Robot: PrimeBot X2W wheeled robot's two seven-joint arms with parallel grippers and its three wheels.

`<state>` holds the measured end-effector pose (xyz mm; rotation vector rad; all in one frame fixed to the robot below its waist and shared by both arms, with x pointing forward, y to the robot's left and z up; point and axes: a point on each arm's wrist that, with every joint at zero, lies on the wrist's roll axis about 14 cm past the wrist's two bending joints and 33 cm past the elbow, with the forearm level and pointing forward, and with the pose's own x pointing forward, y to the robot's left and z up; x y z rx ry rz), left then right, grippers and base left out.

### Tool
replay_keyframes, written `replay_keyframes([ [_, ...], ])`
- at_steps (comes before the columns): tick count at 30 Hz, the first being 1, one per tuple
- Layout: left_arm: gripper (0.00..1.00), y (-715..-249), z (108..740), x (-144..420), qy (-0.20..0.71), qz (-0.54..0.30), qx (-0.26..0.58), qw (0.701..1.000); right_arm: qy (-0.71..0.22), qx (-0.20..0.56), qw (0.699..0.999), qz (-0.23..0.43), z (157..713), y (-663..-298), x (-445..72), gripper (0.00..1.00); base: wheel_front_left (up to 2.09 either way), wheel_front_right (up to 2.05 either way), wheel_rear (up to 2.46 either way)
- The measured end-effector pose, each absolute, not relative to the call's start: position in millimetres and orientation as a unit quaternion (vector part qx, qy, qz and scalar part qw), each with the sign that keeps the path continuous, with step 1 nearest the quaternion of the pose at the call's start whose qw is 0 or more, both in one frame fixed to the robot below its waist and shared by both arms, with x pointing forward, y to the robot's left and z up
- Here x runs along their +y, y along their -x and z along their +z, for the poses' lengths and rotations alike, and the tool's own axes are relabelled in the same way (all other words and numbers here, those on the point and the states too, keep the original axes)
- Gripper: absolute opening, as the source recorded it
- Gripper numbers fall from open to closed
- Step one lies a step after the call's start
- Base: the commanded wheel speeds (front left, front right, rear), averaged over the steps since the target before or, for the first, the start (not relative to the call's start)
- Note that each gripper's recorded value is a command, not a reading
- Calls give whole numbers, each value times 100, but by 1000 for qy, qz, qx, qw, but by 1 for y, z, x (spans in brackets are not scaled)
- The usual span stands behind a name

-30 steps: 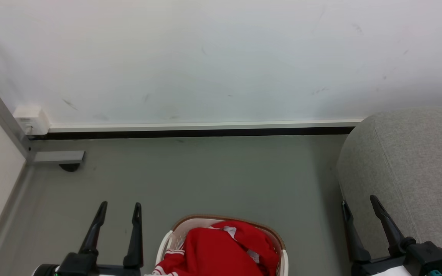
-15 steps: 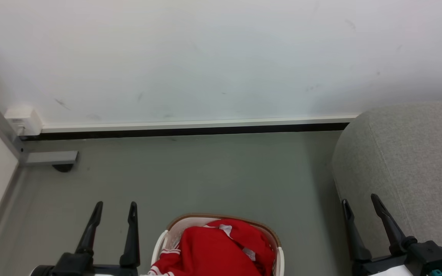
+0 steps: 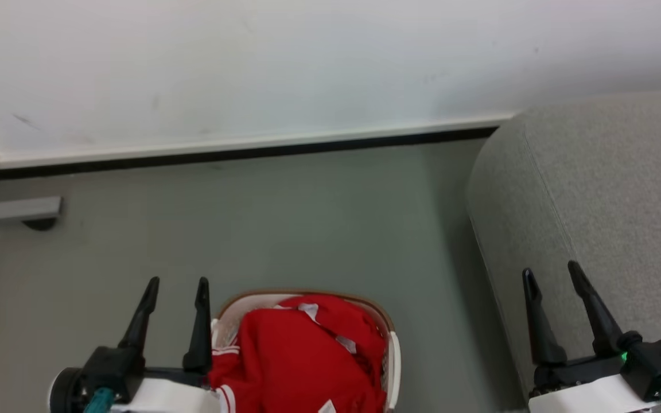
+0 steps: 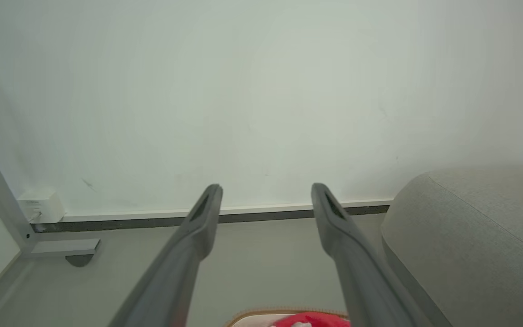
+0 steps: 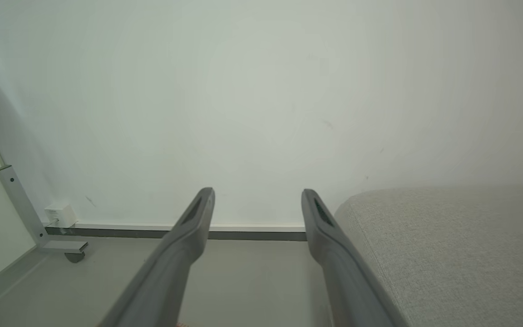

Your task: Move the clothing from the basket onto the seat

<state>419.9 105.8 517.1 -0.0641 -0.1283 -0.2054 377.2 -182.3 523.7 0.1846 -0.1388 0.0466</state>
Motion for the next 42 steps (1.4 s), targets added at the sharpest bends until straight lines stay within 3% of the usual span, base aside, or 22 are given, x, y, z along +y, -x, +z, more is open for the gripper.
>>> replay_keyframes([
  [8,100,-459,440,68,31,-170,43,984,-91,-54,994,-15,510,-397,-209,100,0,0,0],
  [16,100,-479,347,33,11,-237,190,953,-87,-39,994,-52,492,-418,-235,100,0,0,0],
  [29,100,-470,196,28,-68,-285,415,861,-81,-1,992,-97,453,-439,-268,100,0,0,0],
  [42,100,-444,108,18,-158,-354,508,770,-79,57,987,-124,409,-437,-283,100,0,0,0],
])
